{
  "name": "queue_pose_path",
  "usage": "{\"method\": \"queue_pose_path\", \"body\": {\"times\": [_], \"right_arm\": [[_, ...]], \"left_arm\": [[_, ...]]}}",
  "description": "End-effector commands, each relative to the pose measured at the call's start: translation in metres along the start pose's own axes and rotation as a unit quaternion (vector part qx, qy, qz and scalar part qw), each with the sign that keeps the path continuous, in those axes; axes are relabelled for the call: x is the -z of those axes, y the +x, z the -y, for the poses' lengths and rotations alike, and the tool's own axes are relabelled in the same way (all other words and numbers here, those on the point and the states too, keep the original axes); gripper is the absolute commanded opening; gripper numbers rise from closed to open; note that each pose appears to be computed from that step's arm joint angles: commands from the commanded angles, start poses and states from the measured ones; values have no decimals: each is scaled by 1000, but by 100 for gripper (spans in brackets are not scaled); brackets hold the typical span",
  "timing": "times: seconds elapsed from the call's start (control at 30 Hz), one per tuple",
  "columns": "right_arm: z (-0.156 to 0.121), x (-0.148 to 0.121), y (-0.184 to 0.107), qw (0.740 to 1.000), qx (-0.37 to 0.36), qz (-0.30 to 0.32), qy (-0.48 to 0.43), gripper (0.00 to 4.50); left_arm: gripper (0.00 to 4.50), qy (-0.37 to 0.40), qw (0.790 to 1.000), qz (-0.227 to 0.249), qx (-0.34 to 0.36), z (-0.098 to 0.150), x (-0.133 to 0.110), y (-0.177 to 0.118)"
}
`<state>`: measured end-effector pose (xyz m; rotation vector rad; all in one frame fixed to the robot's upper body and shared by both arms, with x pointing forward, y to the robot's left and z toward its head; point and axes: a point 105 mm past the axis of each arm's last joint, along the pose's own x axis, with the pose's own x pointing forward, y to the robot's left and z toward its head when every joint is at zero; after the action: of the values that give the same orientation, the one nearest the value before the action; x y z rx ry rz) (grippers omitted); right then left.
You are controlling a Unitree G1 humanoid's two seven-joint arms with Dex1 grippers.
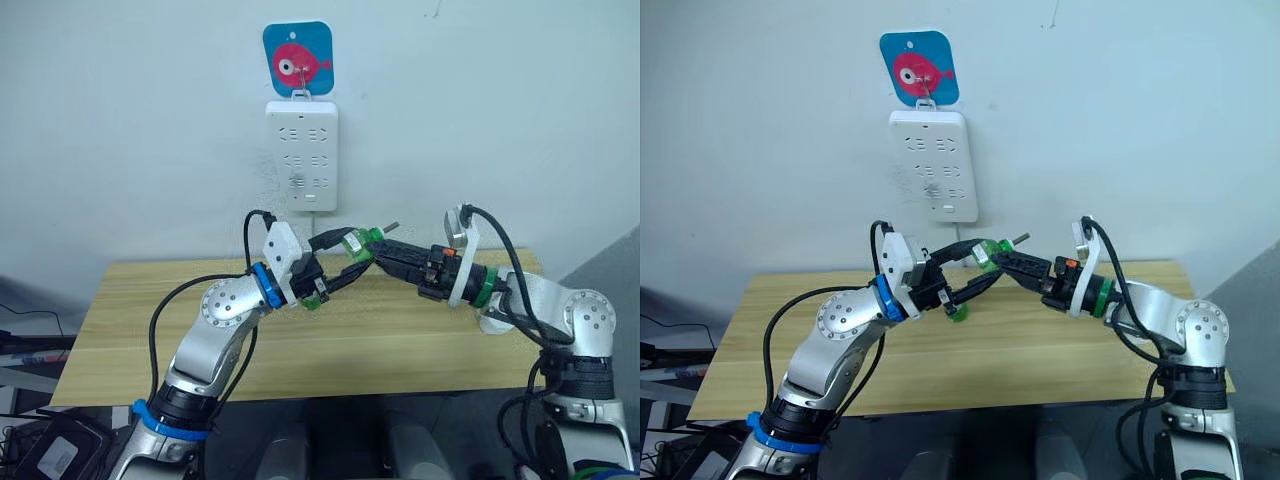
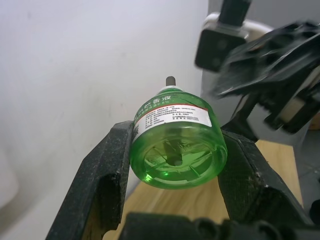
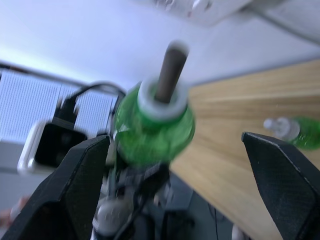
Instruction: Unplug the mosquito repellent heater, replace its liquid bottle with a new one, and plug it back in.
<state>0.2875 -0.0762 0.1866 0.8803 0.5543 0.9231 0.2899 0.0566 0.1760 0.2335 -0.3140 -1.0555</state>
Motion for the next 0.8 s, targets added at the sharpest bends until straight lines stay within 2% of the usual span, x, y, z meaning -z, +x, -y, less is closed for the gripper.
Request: {"method": "queue_pose_path", "body": {"times": [0.03, 0.2, 0.33, 0.47, 0.7, 0.73, 0.8], "right_arm": [[-16, -6, 2, 999, -22, 32, -1, 443], [-20, -11, 6, 998, -21, 58, 15, 443], [-22, -1, 6, 999, -29, 34, 1, 443], [-21, 1, 6, 999, -28, 34, 3, 353], [-19, -2, 6, 999, -23, 37, 8, 104], [-19, -2, 6, 999, -24, 38, 10, 85], [-18, -3, 7, 999, -24, 40, 13, 86]], "left_arm": [[226, 4, 1000, 11, 13, 8, -8, -4], [226, 3, 1000, 10, 14, 7, -9, -3], [226, 3, 1000, 9, 13, 6, -9, -3], [226, 3, 1000, 10, 13, 7, -10, -2], [226, 3, 1000, 11, 15, 9, -10, -1], [226, 4, 1000, 11, 16, 10, -10, -1], [226, 4, 1000, 11, 17, 10, -10, -2]]}}
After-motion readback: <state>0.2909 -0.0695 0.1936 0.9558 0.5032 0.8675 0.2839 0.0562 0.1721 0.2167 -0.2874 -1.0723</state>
